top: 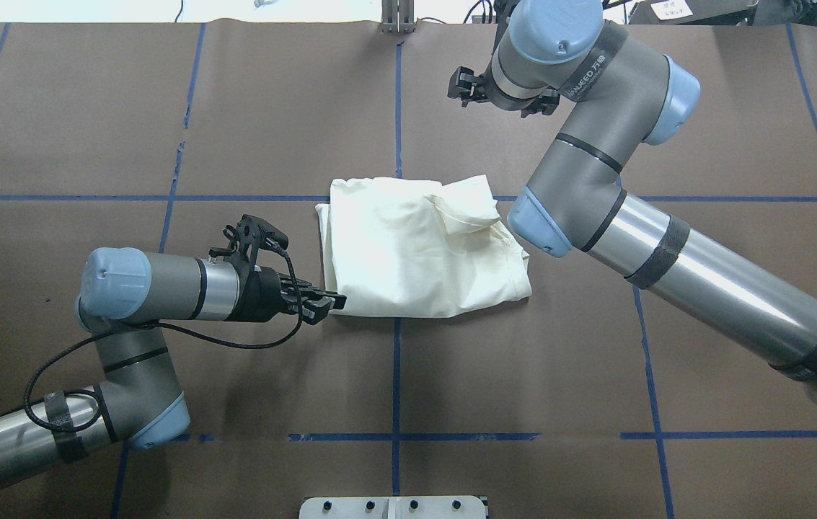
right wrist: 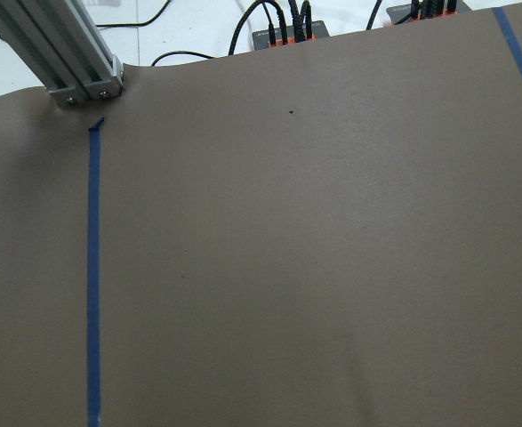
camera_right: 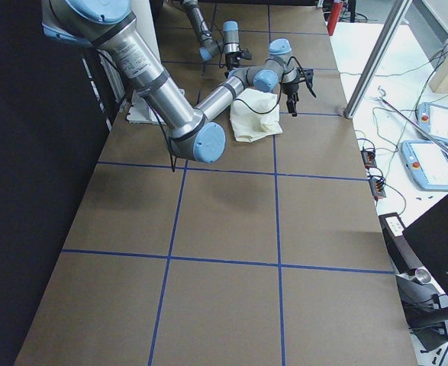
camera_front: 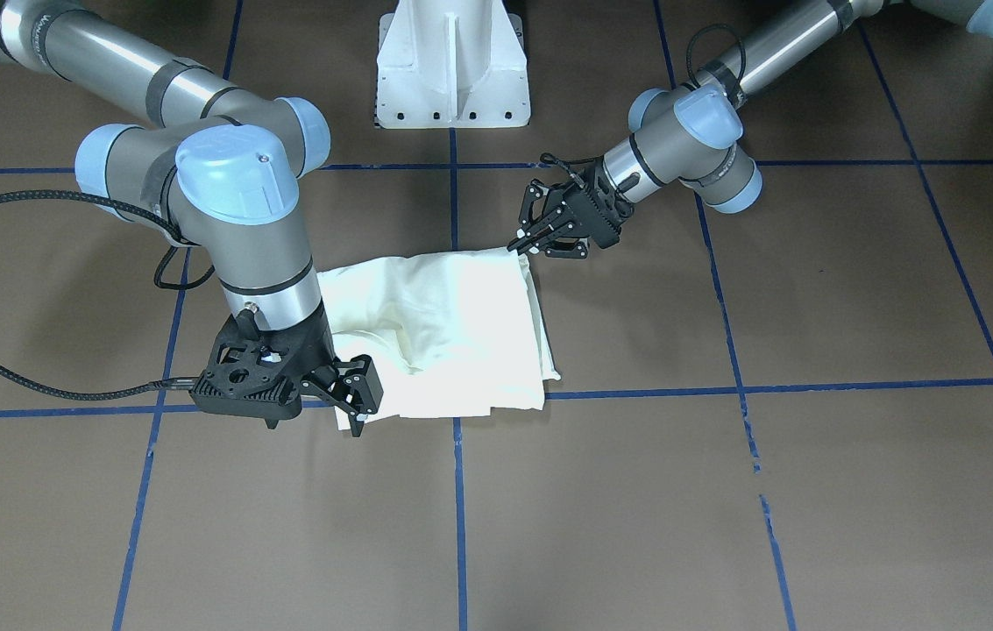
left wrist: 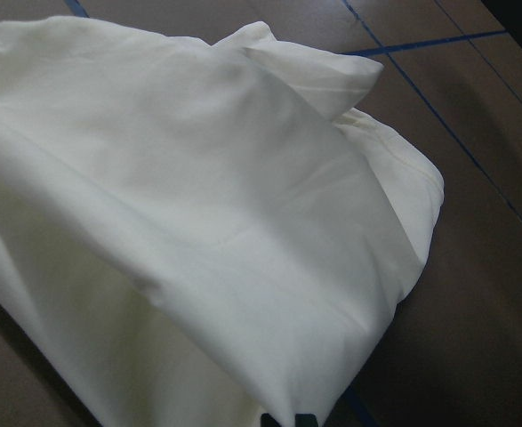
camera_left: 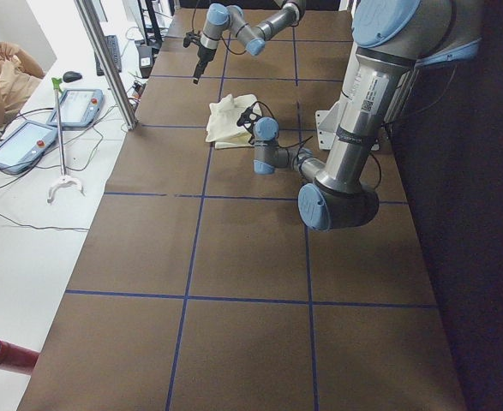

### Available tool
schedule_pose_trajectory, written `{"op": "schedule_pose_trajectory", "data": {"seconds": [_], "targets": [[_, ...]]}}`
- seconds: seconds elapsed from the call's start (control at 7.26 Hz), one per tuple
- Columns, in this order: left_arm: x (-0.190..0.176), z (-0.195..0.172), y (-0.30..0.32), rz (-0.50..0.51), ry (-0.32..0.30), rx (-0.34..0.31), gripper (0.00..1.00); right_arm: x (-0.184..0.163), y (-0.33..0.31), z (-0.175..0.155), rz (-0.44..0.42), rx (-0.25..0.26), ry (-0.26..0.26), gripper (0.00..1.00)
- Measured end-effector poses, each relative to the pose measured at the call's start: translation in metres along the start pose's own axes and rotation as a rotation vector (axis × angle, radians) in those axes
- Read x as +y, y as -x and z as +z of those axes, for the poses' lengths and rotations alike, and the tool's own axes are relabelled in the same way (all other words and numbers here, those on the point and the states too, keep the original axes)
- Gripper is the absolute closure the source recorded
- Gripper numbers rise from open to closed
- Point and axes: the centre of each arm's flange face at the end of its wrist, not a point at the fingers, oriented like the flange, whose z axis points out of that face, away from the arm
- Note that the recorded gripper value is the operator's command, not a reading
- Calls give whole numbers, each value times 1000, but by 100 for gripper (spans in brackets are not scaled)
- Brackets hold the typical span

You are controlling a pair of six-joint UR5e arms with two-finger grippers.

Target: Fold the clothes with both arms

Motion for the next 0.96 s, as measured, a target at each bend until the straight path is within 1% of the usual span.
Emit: {"op": "schedule_pose_trajectory", "data": {"seconds": [0.69,0.96], "targets": [[14,2,16,-9,15,-17,100,1,-2,2,1,3,1,0],[27,-10,27,-2,5,2,100,1,-3,3,1,5,1,0]]}}
